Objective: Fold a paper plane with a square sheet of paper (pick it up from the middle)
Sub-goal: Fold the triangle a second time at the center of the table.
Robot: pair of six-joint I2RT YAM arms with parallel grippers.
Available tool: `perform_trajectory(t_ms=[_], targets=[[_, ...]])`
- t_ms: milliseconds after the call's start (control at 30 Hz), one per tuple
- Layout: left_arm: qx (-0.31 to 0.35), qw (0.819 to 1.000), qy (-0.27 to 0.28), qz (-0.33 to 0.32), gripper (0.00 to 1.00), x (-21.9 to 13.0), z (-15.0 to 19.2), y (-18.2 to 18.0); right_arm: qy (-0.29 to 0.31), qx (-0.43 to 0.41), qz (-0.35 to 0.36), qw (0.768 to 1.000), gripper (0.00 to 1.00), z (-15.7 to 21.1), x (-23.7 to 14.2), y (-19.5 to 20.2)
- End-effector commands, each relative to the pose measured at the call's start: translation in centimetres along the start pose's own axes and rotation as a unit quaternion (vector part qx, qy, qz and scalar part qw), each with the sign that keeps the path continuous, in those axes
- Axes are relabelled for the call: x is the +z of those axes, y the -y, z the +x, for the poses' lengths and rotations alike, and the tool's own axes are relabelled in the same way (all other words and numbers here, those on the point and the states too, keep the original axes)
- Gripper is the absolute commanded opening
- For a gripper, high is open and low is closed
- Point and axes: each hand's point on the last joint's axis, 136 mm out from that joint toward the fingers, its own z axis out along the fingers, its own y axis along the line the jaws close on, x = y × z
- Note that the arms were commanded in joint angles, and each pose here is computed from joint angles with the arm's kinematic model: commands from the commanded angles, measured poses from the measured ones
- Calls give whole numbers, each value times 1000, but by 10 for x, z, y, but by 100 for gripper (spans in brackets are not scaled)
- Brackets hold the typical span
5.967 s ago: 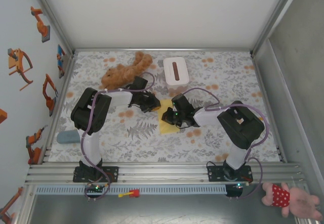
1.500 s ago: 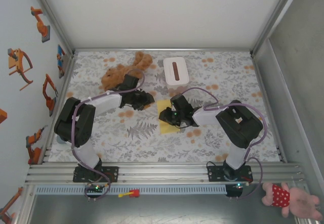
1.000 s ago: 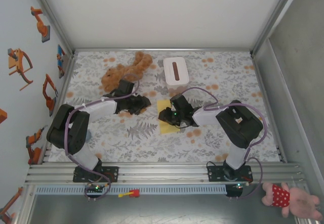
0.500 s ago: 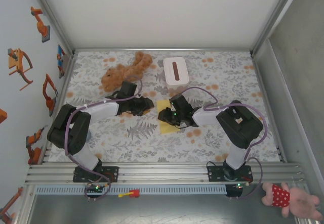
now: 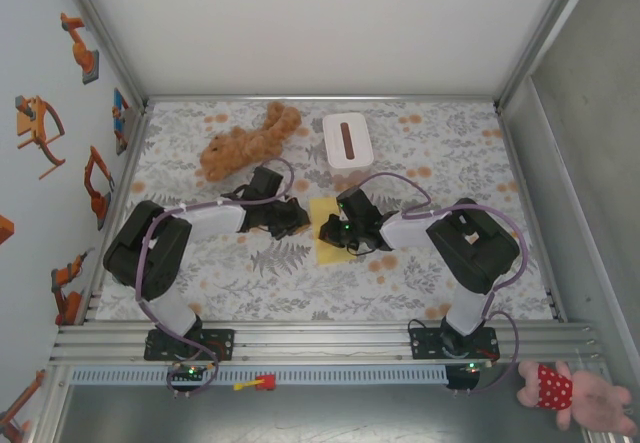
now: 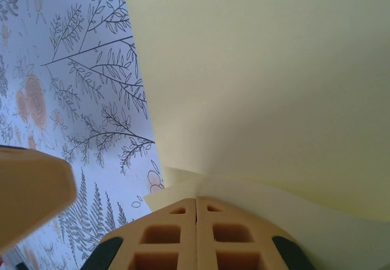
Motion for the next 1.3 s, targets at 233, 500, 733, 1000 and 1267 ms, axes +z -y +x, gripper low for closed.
perform_trajectory(t_ms=[233, 500, 733, 1000, 1267], targets=[[23, 999, -24, -11, 0, 17, 9, 7, -36, 25, 98, 994, 0, 24, 9, 55], [23, 999, -34, -16, 0, 23, 12, 5, -36, 26, 97, 994, 0, 23, 9, 54], [14, 998, -44, -38, 0, 29, 14, -6, -36, 27, 98, 994, 0, 24, 9, 54], [10, 997, -40, -65, 0, 32, 12, -18, -31, 26, 91, 995, 0, 22, 6, 50], [1, 993, -48, -109, 0, 34, 17, -40, 10, 4, 28, 1000, 0, 1, -10, 9]])
